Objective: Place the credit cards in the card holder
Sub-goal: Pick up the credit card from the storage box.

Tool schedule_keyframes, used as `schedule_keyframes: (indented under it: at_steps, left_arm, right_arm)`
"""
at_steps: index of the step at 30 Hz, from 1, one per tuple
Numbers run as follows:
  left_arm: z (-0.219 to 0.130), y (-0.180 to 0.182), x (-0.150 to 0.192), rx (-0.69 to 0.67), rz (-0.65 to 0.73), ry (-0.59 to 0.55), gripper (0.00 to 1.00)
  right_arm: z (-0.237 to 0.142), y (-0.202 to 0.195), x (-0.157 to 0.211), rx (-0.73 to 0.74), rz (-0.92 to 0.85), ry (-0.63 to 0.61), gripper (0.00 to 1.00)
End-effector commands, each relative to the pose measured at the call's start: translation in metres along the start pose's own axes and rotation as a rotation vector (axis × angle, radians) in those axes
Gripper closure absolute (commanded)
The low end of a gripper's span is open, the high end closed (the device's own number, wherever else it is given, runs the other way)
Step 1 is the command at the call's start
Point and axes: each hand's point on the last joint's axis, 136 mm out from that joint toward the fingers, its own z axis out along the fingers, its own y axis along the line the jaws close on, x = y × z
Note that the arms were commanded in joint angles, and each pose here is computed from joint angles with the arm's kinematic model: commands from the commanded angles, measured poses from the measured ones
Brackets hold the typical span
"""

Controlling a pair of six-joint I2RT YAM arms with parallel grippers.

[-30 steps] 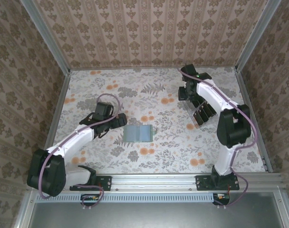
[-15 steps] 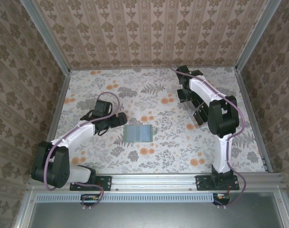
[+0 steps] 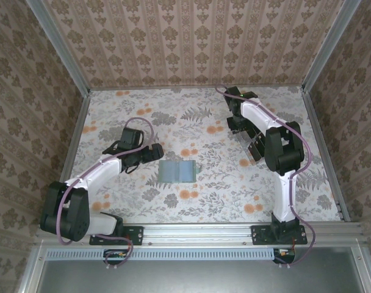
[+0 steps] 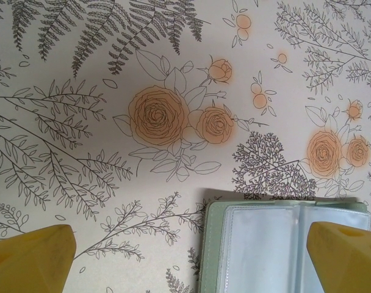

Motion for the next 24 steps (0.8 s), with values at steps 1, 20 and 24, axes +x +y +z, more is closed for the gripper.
schedule_keyframes:
  at_steps: [1, 20, 24]
  left_arm:
    - [-0.006, -0.005, -0.007, 0.024, 0.013, -0.021, 0.0]
    - [-0.005, -0.005, -0.004, 0.032, 0.003, -0.022, 0.0]
    - [-0.005, -0.005, -0.003, 0.033, 0.004, -0.02, 0.0]
  right_arm:
    - [0.01, -0.004, 0.01, 0.048, -0.042, 0.056, 0.7]
    - [-0.004, -0.009, 0.007, 0.051, -0.037, 0.029, 0.76]
    - [-0.003, -0.008, 0.009, 0.049, -0.037, 0.035, 0.79]
